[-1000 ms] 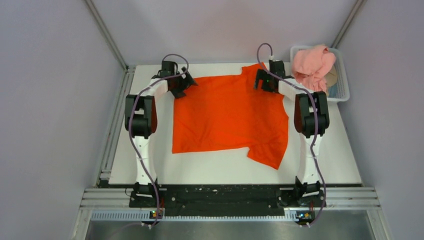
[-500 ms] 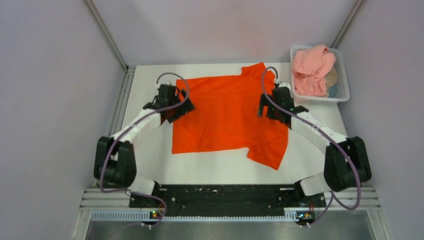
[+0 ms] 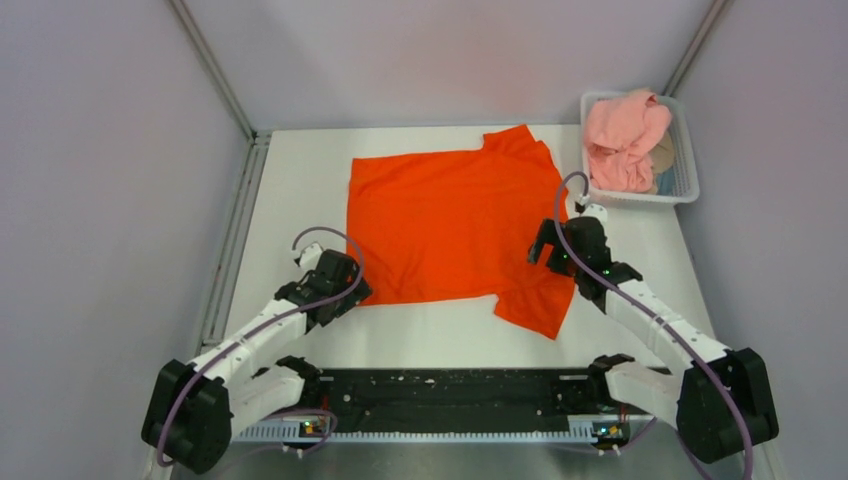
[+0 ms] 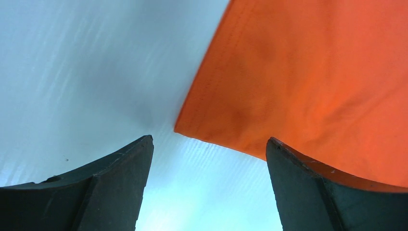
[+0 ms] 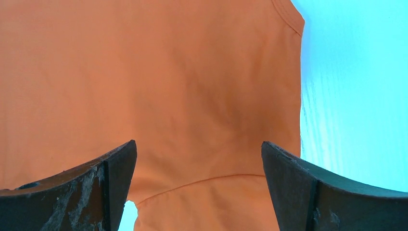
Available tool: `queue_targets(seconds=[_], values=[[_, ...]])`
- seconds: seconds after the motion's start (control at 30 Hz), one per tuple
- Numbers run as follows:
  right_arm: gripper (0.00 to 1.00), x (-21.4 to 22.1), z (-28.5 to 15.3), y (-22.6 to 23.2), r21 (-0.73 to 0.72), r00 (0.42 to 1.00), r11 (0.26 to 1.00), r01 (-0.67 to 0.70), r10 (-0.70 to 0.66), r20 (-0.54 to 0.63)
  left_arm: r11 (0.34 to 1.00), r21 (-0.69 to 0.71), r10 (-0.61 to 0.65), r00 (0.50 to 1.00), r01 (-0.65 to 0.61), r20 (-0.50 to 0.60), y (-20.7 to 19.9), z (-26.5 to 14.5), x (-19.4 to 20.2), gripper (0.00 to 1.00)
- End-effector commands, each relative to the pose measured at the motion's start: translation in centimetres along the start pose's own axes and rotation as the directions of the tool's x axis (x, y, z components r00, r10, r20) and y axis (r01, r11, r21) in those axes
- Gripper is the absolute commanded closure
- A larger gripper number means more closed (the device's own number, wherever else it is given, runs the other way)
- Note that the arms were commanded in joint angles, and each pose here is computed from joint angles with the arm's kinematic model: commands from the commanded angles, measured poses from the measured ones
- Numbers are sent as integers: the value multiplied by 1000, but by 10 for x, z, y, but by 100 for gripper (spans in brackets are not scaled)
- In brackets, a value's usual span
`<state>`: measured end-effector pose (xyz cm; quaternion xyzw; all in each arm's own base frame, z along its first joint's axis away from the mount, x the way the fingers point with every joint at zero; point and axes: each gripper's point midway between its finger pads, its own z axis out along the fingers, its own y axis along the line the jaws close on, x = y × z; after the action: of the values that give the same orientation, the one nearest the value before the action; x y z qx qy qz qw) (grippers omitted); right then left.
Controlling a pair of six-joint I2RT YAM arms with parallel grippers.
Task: Fold and stack the t-shirts
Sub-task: Grab the side of the flattened tshirt closest away from the robot with both arms
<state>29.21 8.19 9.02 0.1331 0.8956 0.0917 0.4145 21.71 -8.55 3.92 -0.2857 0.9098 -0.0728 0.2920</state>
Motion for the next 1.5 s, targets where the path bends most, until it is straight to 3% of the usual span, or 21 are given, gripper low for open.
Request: queue_targets(seconds=[0.0,0.17,0.37,0.43,0.5,0.57,0.6,0.83,1.13,1.23,1.47], values=[[1,-16,-3,6,-27,997,999,-36,38,68,997,-62,-46,996,50,72,13,7,-8,12],[1,-13,0,4,-12,998,999,-34,34,57,997,-54,-50,998,52,28,6,18,0,29],[2,-12,2,-2,31,999,999,-31,29,46,994,-107,-11,1000,11,2,9,29,4,57],[2,-11,3,-5,44,999,999,-30,28,41,993,-116,0,1000,-1,-7,9,31,5,61],[2,-11,3,-6,54,999,998,-26,24,41,994,-110,-1,1000,-1,-12,7,33,6,73],[2,-11,3,-10,69,999,997,-27,24,43,995,-98,-2,1000,0,-21,3,35,7,95],[2,-10,3,-11,78,999,997,-25,21,42,995,-97,-1,1000,-1,-23,3,35,8,100],[7,9,-9,-13,102,998,995,8,-1,-68,997,-74,16,1000,-16,2,-2,28,-1,100],[14,84,-55,-8,138,941,974,179,-128,-314,996,-89,33,999,-30,36,5,25,-6,100],[21,107,-70,-21,170,908,964,204,-122,-401,997,-72,29,999,-26,39,3,25,-6,100],[35,136,-67,-16,138,875,976,169,-84,-476,996,-88,29,998,-25,48,8,25,-6,100]])
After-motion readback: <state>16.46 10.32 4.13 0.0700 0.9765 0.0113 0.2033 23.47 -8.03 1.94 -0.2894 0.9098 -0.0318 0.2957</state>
